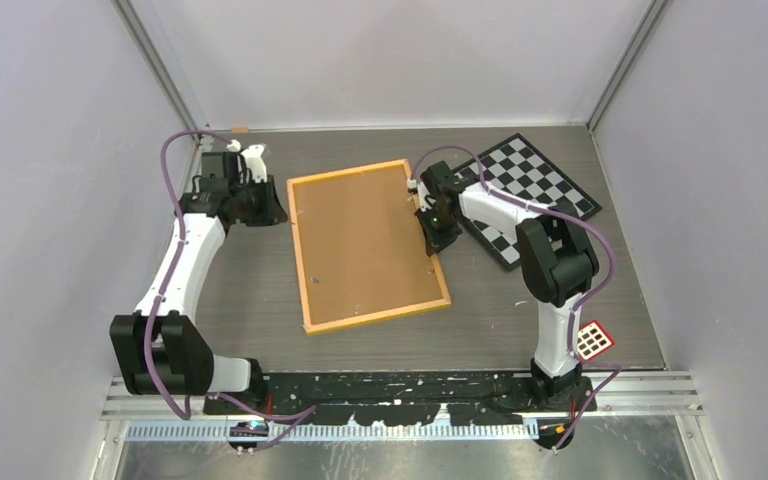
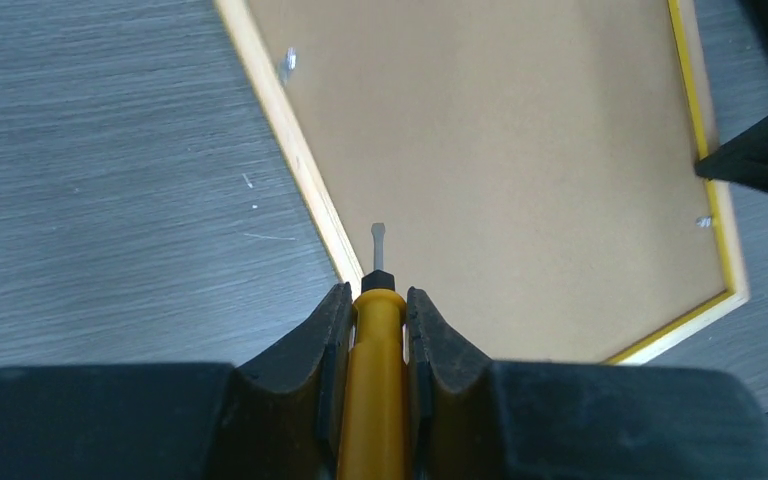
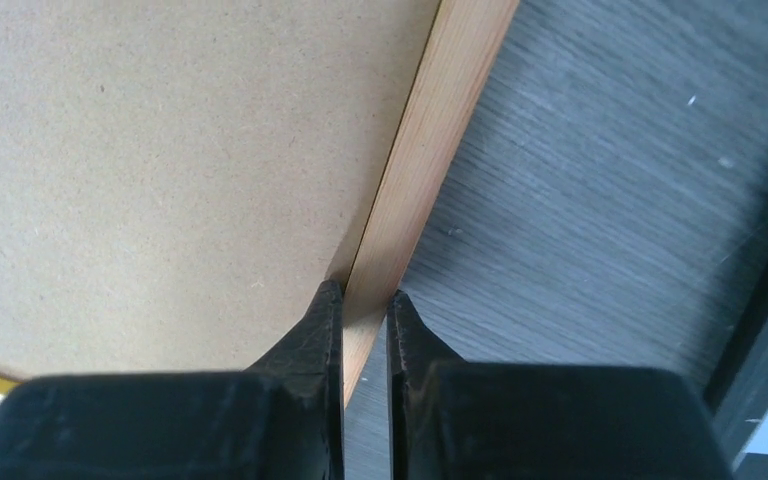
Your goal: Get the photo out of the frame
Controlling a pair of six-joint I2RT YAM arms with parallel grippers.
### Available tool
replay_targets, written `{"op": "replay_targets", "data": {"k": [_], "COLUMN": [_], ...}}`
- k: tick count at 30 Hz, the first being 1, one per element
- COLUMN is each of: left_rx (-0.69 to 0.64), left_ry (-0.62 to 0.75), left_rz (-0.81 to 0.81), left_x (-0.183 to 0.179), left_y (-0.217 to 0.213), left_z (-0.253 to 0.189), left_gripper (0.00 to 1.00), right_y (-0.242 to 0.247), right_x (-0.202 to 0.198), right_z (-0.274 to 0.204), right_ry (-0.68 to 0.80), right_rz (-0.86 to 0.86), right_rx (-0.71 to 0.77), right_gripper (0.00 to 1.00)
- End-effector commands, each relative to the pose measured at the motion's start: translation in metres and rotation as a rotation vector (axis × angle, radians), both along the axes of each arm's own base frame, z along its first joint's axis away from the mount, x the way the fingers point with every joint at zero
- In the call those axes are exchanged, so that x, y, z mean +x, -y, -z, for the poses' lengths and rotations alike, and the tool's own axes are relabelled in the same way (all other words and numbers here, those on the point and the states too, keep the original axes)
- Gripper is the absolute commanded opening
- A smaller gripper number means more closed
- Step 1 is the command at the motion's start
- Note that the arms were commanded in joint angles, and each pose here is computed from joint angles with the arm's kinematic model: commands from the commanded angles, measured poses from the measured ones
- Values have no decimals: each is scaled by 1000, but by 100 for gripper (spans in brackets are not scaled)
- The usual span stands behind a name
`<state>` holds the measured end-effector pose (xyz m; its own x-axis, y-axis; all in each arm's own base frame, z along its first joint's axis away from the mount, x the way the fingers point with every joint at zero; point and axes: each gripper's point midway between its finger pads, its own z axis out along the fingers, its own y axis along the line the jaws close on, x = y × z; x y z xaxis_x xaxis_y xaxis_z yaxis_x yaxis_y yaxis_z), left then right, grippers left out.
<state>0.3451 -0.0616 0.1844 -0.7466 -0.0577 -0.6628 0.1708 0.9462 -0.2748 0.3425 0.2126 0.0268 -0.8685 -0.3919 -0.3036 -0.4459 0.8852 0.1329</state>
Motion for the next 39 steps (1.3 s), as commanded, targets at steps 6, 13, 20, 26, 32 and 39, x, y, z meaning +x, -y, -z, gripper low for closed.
{"op": "replay_targets", "data": {"k": [6,13,20,26,32,39], "left_rx": [182,299,336,359,365,406], "left_ry": [12,-91,-113,-122,-127,-136], "left_rz": [165,251,302,326,334,350], "left_x": [15,3,-7,-2,4,10], "left_y": [-16,-28,-31,-28,-27,-32], "left_z": [3,36,54,68,78,90], "left_gripper": [0,0,0,0,0,0], "right_y": [3,2,0,-2,-4,-8], "right_x": [22,23,20,17,19,20], "right_z": [-5,0,2,4,4,5], "right_ry": [35,0,-10,-32,-34,-38], "right_rz": [-287,-175,-134,-120,-106,-76], "right_rx": [-72,-79,-65,-54,-45,-32], "right_gripper": [1,1,1,1,1,1]}}
